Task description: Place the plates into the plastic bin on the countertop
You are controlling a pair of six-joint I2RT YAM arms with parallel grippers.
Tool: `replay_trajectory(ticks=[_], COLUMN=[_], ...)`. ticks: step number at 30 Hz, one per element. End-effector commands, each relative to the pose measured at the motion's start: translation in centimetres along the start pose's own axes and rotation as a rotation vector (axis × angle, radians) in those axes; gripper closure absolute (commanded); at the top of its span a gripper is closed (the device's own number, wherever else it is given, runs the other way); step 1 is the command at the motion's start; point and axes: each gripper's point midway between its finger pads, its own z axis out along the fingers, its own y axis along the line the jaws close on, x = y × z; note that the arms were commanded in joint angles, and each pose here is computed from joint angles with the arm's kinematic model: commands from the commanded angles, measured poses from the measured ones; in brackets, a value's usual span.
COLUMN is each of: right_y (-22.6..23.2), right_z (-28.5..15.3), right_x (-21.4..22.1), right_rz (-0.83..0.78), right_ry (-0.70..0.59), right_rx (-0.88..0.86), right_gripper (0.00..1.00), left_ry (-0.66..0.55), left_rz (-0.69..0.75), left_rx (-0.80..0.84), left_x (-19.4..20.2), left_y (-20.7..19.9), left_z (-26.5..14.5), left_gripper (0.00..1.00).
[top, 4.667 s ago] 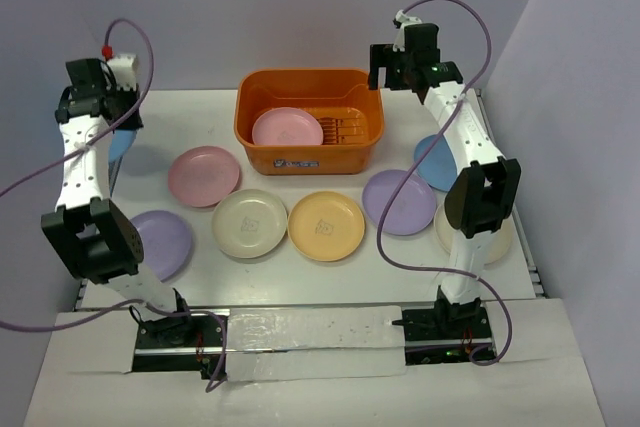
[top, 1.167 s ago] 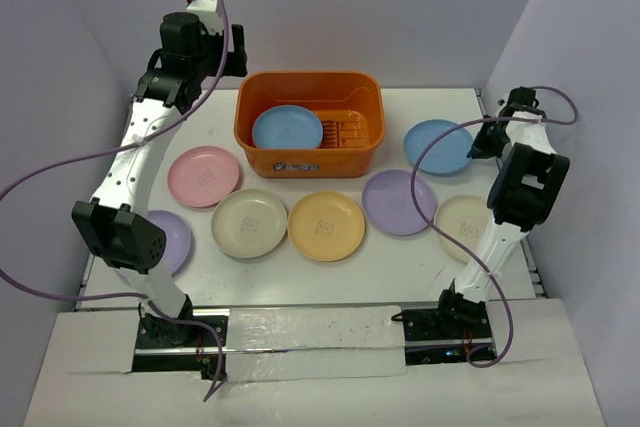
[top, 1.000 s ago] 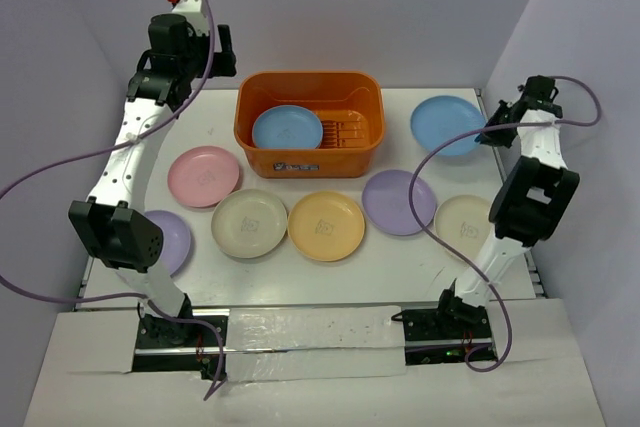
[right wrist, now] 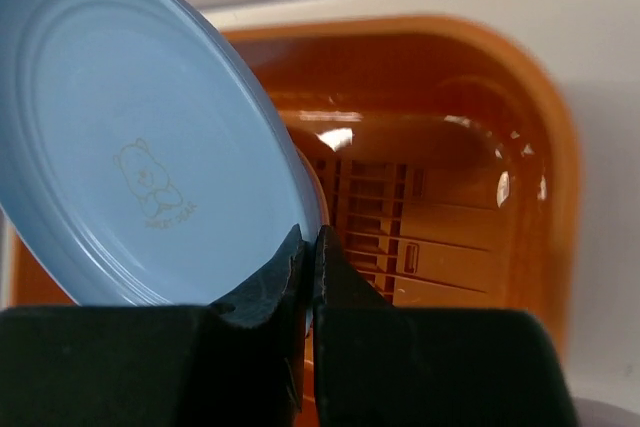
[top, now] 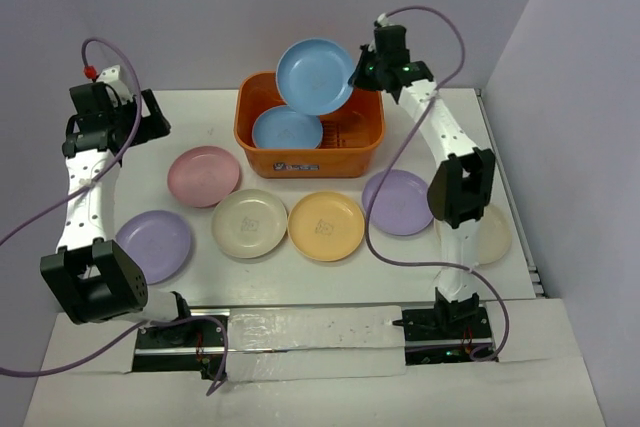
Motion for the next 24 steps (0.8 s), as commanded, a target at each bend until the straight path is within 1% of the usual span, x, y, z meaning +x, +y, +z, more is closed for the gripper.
replay_trajectory(ticks=[1,6,8,11,12,14,15,16,17,18,20,23,24], right_y=[2.8,3.8,3.7,3.8,3.8,4.1,4.2,4.3,4.4,4.5,4.7,5.1,5.3], right_z=[2.1,4.3,5.3,6.0,6.3,6.7,6.8,6.8,6.9,6.9,6.8,6.3,5.9], right_x=[1.0,3.7,4.9,5.9,6.3,7.3,7.5,7.7,7.9,7.9,7.9,7.5,7.2], right_rz=[-0.052,-0.07,-0.073,-0.086,-0.089,-0.095,-0.097,-0.101,-0.102,-0.103,-0.104,-0.111,-0.118], right_ry=[-0.009,0.037,0.06,0.077,0.086,0.109,0.111,0.115,0.118,0.119,0.119,0.113,0.109], right_rx=[-0.034,-0.041,-0.039,-0.035,-0.035,-0.046,-0.047,-0.049,-0.051,-0.052,-0.059,-0.074,-0.082], right_gripper=[1.0,1.0,1.0,1.0,0.98,0.78,0.71,0.6,0.52,0.48,0.35,0.26,0.21], left_ry=[0.062,0.129,0.187,0.234,0.255,0.283,0.295,0.313,0.324,0.334,0.365,0.387,0.399], left_rz=[0.02,0.024,0.018,0.002,-0.004,-0.008,-0.009,-0.012,-0.015,-0.016,-0.021,-0.017,-0.014], left_rx=[0.06,0.006,0.003,-0.007,-0.011,-0.011,-0.011,-0.019,-0.027,-0.03,-0.026,-0.027,-0.038], left_x=[1.9,4.2,6.0,7.3,7.9,8.7,9.0,9.6,9.9,10.3,11.3,12.0,12.4], left_y=[-0.3,1.2,1.7,2.2,2.5,2.8,2.9,3.1,3.4,3.6,3.9,4.3,4.7], left_z=[-0.3,0.7,1.8,2.8,3.3,4.0,4.3,4.8,5.2,5.5,6.5,7.5,7.9], left_gripper=[0.01,0.01,0.01,0.01,0.01,0.01,0.01,0.01,0.01,0.01,0.02,0.03,0.03])
